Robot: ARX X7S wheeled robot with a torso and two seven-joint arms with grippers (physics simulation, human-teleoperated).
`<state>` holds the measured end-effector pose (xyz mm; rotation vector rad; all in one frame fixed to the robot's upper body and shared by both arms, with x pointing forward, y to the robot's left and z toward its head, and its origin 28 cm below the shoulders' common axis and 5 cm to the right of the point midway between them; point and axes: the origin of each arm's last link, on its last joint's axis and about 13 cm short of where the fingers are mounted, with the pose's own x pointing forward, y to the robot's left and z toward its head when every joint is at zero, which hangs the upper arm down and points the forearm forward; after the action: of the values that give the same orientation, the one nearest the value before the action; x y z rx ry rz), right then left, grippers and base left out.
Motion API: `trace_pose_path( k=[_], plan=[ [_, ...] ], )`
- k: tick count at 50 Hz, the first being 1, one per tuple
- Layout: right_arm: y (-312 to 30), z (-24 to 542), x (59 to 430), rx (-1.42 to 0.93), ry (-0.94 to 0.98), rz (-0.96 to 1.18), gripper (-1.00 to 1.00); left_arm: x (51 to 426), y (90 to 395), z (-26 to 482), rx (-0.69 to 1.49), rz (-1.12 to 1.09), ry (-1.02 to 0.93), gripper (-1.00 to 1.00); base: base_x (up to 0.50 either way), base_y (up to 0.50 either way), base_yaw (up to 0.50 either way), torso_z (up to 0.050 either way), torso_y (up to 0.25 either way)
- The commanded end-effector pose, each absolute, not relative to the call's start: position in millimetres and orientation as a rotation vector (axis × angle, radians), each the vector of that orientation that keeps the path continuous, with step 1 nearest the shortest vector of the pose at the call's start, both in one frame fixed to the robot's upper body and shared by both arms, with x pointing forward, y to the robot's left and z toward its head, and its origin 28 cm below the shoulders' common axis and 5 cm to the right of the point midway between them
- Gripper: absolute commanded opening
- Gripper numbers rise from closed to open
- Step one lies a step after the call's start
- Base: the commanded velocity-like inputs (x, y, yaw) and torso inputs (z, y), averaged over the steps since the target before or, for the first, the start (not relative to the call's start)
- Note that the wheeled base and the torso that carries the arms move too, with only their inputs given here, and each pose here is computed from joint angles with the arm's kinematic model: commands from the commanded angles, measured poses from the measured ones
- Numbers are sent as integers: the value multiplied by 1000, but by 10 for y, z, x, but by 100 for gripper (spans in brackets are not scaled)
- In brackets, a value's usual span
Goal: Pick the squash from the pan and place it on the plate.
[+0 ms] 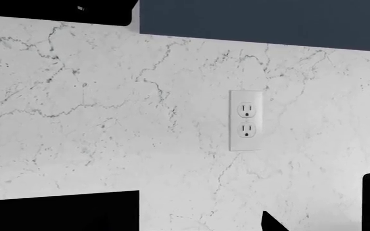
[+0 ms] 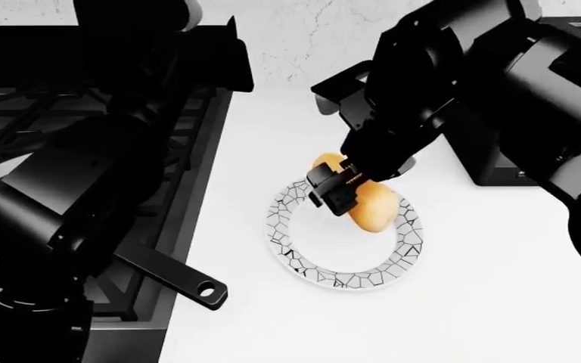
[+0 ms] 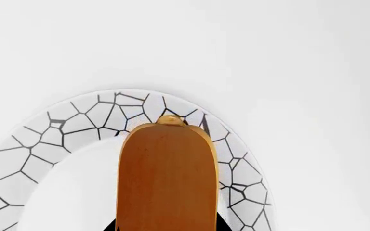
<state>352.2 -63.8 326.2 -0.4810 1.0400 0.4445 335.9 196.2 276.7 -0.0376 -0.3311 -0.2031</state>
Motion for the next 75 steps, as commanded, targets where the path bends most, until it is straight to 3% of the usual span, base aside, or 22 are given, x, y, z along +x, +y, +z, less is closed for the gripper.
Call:
trace_pose_path(
  k=[1,24,25,57,75],
  plan=[
    [-623,3259,3551,-502,1042,449,-100,3357,1965,2770,-38,-203,-332,100,0,0,0,0,10],
    [-578,3172,3519,-550,1101,472,-100,3337,1967,2785,-39,-199,-340,100,0,0,0,0,0],
    [-579,3173,3520,-549,1102,471,100,3338,1967,2785,-39,-199,-340,100,0,0,0,0,0],
    [-612,3454,3411,-544,1025,418,100,3325,1901,2920,-42,-202,-379,100,0,0,0,0,0],
    [-712,3644,2985,-412,895,334,100,3107,1926,3020,-19,-192,-409,100,0,0,0,0,0]
  ],
)
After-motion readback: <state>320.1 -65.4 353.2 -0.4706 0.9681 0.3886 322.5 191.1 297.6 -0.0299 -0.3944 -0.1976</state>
